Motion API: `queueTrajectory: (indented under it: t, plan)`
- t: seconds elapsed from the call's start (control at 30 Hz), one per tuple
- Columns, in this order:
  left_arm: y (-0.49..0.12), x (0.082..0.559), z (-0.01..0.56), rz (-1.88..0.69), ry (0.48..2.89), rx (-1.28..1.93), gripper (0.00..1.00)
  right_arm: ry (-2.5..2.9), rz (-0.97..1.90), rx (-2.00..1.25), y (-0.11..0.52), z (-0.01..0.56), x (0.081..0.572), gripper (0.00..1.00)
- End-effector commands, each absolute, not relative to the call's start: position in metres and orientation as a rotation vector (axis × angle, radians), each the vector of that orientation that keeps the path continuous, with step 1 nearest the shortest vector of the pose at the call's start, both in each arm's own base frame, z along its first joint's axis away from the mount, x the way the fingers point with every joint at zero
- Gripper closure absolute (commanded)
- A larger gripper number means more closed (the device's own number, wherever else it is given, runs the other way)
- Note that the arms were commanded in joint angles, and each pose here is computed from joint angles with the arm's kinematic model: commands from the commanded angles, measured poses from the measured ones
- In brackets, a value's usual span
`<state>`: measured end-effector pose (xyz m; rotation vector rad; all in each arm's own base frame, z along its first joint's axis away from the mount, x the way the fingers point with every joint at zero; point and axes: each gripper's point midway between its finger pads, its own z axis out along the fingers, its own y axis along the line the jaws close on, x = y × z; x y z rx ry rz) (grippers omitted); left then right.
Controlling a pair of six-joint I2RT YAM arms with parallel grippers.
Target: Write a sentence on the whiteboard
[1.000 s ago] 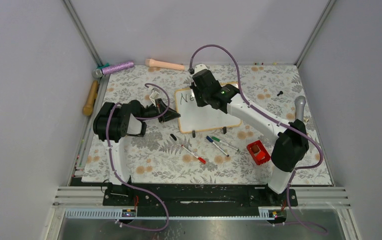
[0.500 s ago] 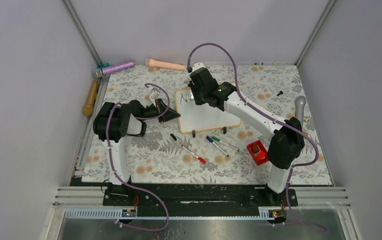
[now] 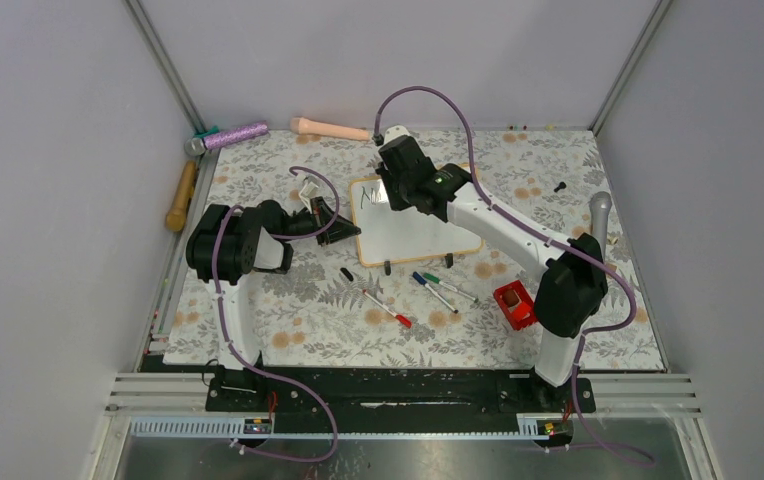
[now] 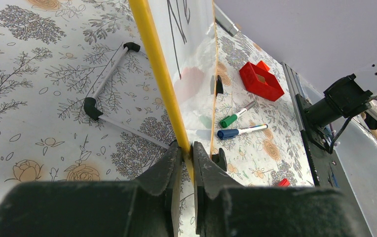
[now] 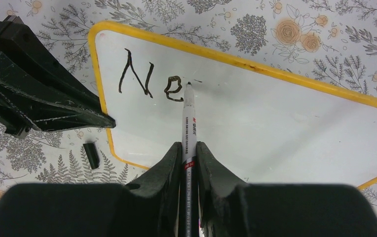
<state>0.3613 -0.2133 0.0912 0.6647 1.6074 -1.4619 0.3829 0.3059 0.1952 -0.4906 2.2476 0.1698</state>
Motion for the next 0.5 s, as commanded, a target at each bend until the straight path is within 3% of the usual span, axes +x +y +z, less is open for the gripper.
queueTrajectory:
  t: [0.0,0.47]
  plan:
    - [-0.2196,0.3437,0.0859,-1.471,1.561,0.803,1.0,2.264,0.102,-0.466,0.2901,0.1901,0.3824,1.0]
    - [-0.2194,0.3436,0.0857,-1.47,1.56,0.803,1.0,2.274,0.088,-0.479,0.2835,0.186,0.3766,1.0]
